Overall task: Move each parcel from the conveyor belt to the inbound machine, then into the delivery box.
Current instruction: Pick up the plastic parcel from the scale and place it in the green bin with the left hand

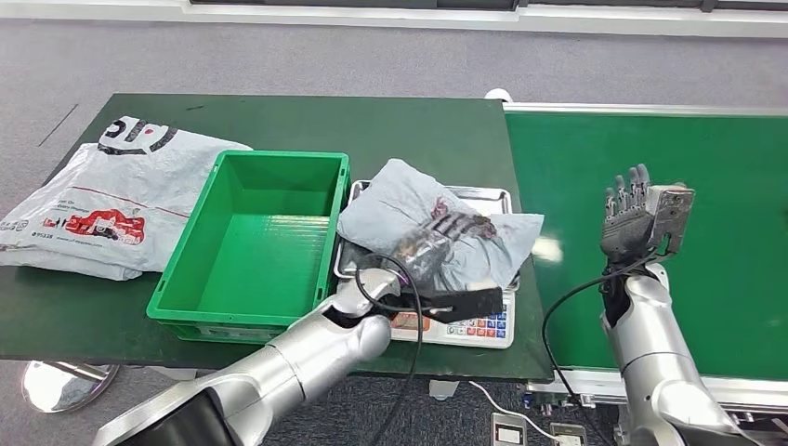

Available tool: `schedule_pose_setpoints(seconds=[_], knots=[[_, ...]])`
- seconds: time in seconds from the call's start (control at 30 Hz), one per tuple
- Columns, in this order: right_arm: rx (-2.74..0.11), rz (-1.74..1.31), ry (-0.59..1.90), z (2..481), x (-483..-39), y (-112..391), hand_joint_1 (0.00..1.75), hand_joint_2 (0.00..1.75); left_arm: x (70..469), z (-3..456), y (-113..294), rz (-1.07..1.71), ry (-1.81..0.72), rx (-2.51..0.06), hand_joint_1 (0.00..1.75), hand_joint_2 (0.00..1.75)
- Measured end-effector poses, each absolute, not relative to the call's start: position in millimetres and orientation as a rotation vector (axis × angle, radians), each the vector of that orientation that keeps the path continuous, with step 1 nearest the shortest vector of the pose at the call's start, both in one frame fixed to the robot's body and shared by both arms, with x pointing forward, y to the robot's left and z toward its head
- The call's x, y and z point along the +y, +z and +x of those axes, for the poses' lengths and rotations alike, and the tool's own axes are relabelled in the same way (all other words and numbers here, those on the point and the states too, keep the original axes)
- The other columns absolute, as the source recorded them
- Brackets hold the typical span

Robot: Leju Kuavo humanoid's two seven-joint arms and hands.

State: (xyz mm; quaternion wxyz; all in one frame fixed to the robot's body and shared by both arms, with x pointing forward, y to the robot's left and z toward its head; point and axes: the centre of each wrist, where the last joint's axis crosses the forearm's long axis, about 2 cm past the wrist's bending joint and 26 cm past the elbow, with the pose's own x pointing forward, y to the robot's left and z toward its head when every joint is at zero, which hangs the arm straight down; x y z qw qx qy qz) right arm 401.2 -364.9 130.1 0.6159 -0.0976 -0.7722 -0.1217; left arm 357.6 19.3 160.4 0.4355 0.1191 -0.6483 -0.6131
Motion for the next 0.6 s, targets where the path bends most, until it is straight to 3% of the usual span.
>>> schedule_pose_setpoints(seconds=[0.07, 0.23, 0.6], knots=[[-1.78, -0.222, -0.284, 399, -371, 129, 0.0, 1.75, 15, 352, 157, 0.285, -1.634, -1.57, 1.73, 1.75], [-1.776, -0.218, -0.284, 383, -382, 119, 0.0, 1.75, 10, 344, 151, 0.292, -1.763, -1.559, 1.75, 1.75], [-1.785, -0.226, -0.272, 369, -390, 116, 0.0, 1.75, 5, 342, 156, 0.284, -1.728, -1.651, 1.75, 1.75]])
